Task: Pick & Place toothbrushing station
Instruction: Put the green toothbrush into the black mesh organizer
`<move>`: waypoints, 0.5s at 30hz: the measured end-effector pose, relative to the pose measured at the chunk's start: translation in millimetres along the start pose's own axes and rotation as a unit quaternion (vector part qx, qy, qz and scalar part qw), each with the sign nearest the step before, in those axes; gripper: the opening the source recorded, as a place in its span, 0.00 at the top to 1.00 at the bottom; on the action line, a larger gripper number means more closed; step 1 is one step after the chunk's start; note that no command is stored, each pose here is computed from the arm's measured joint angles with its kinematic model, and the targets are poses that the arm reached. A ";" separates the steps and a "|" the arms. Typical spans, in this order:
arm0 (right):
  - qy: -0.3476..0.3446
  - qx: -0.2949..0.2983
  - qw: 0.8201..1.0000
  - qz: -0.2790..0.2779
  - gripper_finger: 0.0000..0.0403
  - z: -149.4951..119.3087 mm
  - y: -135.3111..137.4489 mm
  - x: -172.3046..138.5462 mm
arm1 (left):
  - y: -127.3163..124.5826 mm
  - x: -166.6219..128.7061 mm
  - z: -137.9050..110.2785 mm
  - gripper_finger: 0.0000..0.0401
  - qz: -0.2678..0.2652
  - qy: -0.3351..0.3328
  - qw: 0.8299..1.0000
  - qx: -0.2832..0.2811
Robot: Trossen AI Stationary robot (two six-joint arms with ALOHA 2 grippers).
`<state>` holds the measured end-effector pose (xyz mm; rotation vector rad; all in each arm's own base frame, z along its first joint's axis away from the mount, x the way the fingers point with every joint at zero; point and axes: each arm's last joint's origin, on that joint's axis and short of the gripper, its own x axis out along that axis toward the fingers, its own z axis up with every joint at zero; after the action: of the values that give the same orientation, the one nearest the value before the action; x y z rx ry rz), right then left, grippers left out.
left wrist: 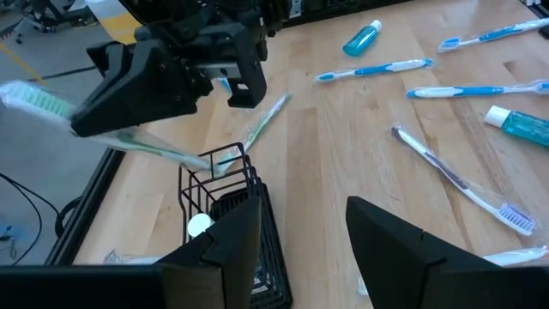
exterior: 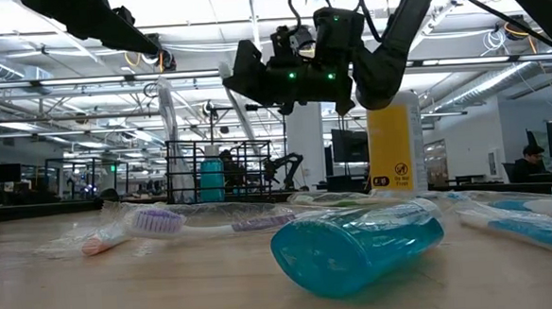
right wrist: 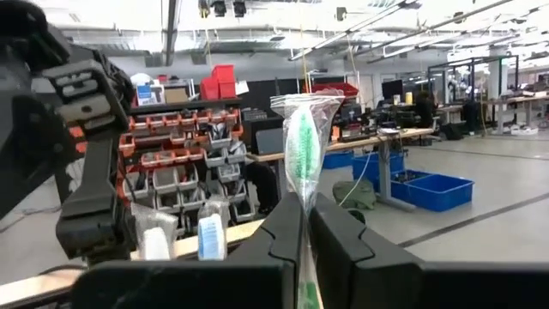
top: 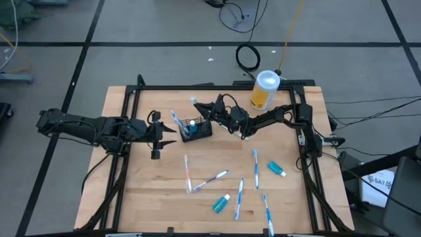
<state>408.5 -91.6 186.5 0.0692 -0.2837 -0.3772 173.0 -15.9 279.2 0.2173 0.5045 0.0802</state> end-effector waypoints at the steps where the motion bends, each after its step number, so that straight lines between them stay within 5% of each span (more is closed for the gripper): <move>1: 0.002 0.000 1.000 0.000 0.98 -0.4 0.0 0.0 | 0.0 0.0 0.0 0.56 0.000 0.000 1.000 0.000; 8: 0.038 0.001 0.999 -0.030 0.96 -7.9 -1.9 -0.4 | 0.0 0.1 -0.1 0.56 0.000 0.000 1.000 0.001; 15: 0.044 0.000 0.999 -0.030 0.81 -9.0 -2.1 -0.5 | 0.0 0.0 -0.2 0.56 0.000 0.000 1.000 0.000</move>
<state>409.8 -93.3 177.5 0.0939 -0.1946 -0.4333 173.0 -15.9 279.0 0.2171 0.5053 0.0802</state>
